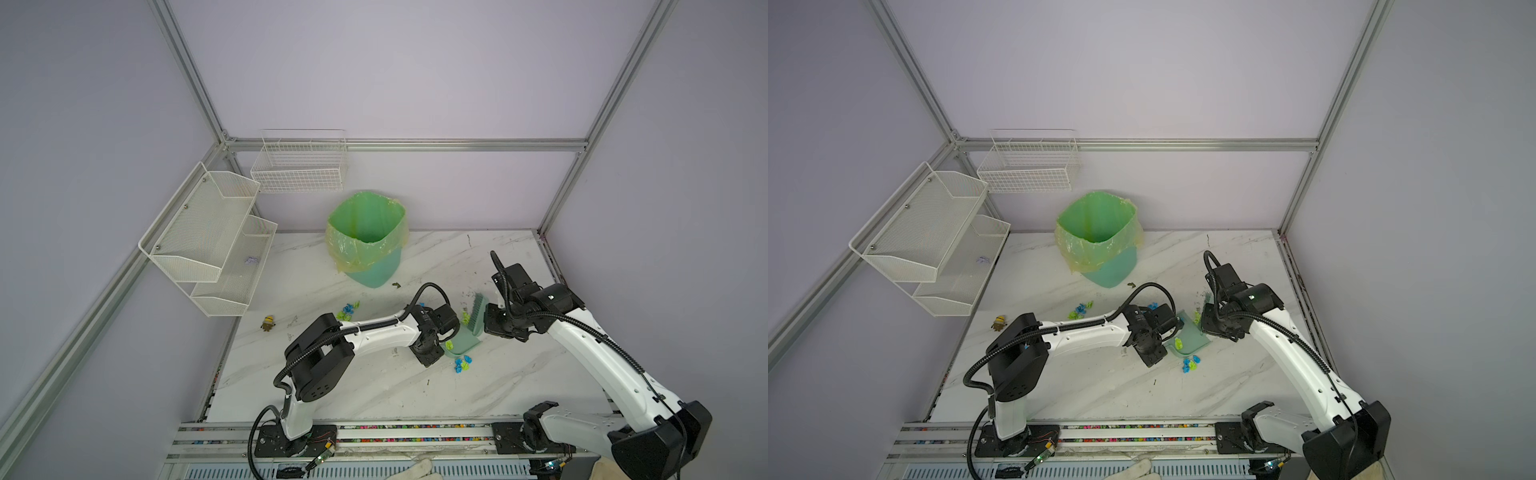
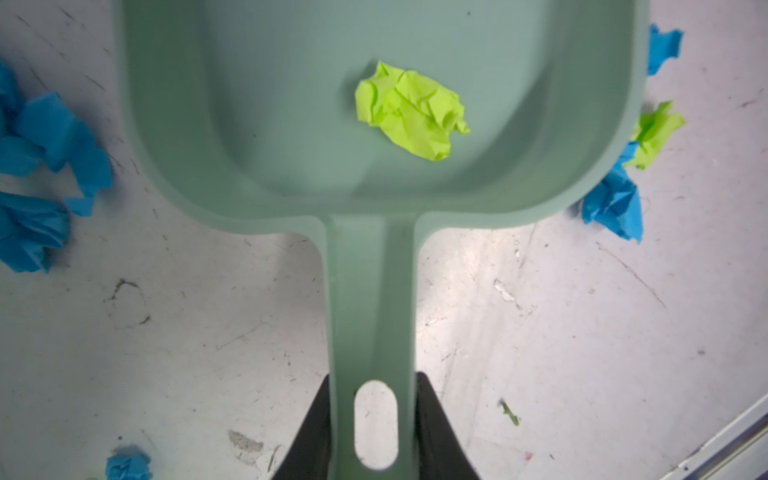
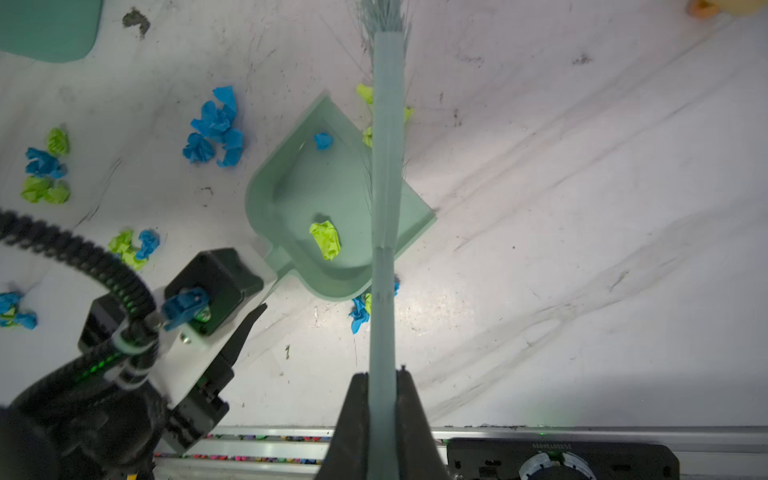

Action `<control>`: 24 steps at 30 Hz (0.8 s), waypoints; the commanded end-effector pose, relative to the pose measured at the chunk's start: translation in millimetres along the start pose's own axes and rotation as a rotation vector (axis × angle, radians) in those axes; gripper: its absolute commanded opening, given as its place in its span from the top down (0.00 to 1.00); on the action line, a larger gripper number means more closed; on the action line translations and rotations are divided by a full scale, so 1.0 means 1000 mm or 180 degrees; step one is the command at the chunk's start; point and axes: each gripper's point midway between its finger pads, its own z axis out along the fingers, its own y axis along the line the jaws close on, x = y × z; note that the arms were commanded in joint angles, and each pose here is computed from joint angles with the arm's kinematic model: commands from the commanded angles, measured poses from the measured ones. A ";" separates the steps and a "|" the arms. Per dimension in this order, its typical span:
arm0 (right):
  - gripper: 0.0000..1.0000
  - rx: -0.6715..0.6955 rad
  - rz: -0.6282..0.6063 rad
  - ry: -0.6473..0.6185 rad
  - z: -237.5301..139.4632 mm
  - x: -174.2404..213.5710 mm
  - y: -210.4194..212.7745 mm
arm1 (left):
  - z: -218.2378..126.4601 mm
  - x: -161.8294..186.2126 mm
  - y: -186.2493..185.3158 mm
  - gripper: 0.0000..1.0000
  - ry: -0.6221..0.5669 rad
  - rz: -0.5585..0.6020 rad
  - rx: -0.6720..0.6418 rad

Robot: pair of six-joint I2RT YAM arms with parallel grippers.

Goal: Sweep away the paper scraps from the table
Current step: 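Sweep paper scraps into the dustpan with the brush in the right gripper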

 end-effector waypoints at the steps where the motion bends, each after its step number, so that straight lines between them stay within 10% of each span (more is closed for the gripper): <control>1: 1.00 0.0254 0.0066 -0.0419 -0.015 -0.033 -0.006 | -0.018 -0.021 0.002 1.00 -0.0162 -0.0057 0.0021; 13: 1.00 0.0671 -0.0190 -0.0472 0.031 -0.076 0.004 | -0.023 -0.024 0.008 1.00 -0.0196 -0.0058 -0.0062; 24: 1.00 -0.0191 -0.0292 -0.0092 0.053 -0.031 0.040 | -0.019 -0.026 0.009 1.00 -0.0172 -0.0132 0.0047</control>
